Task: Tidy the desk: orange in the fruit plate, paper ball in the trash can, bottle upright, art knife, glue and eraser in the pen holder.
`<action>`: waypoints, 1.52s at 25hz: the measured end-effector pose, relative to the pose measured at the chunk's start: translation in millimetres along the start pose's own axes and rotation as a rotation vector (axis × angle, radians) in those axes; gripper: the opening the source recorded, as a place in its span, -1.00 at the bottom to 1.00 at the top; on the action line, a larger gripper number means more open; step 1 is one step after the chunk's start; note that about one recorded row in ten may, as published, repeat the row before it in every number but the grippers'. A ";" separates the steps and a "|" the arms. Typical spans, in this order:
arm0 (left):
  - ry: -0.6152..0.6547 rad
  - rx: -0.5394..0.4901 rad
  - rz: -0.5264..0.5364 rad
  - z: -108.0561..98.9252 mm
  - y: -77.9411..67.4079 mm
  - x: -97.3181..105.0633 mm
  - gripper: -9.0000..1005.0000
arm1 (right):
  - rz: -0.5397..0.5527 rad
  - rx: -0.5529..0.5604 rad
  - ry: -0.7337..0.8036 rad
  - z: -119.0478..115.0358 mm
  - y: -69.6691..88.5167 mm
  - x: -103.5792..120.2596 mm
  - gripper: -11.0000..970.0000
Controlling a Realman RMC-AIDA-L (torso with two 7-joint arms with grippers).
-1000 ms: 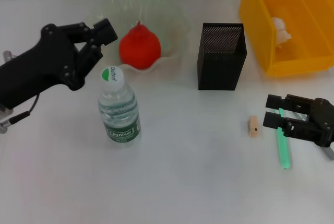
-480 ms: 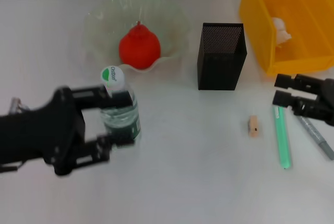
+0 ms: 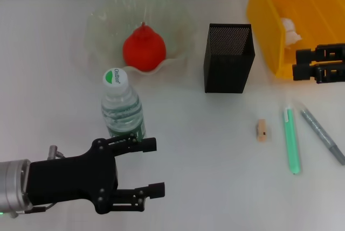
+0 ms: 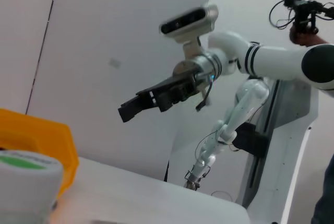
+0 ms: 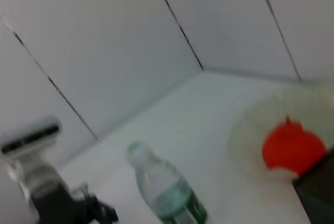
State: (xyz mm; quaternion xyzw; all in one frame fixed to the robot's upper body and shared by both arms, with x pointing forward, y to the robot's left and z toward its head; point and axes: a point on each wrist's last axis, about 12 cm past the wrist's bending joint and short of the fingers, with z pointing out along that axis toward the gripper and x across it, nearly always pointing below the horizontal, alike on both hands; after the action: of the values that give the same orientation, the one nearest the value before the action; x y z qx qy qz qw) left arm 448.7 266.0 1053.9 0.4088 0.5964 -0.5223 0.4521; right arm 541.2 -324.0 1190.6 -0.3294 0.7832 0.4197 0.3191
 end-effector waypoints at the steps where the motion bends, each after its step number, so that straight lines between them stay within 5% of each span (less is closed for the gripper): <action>1: 0.000 0.000 0.000 0.0 0.0 0.0 0.60 | 0.000 0.000 0.000 0.0 0.0 0.0 0.41; 5: 0.012 -0.034 -0.003 5.1 1.2 6.1 0.69 | 0.025 0.177 0.289 8.9 25.5 -40.3 0.41; 13: 0.056 -0.078 -0.018 14.3 7.3 14.4 0.69 | 0.152 0.403 0.520 42.4 40.7 -48.3 0.41; 20: 0.062 -0.075 -0.028 19.6 11.5 14.2 0.69 | 0.219 0.540 0.633 71.0 31.9 -35.4 0.41; 38: 0.075 -0.097 -0.024 20.8 15.3 14.7 0.69 | 0.358 0.554 0.665 105.2 -0.3 -1.0 0.39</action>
State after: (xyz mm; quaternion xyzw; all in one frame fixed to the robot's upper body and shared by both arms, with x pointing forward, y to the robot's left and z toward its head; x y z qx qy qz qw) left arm 461.9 247.4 1034.8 0.3984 0.6424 -0.4826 0.4424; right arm 565.5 -232.6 1144.5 -0.2082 0.9701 0.1150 0.0493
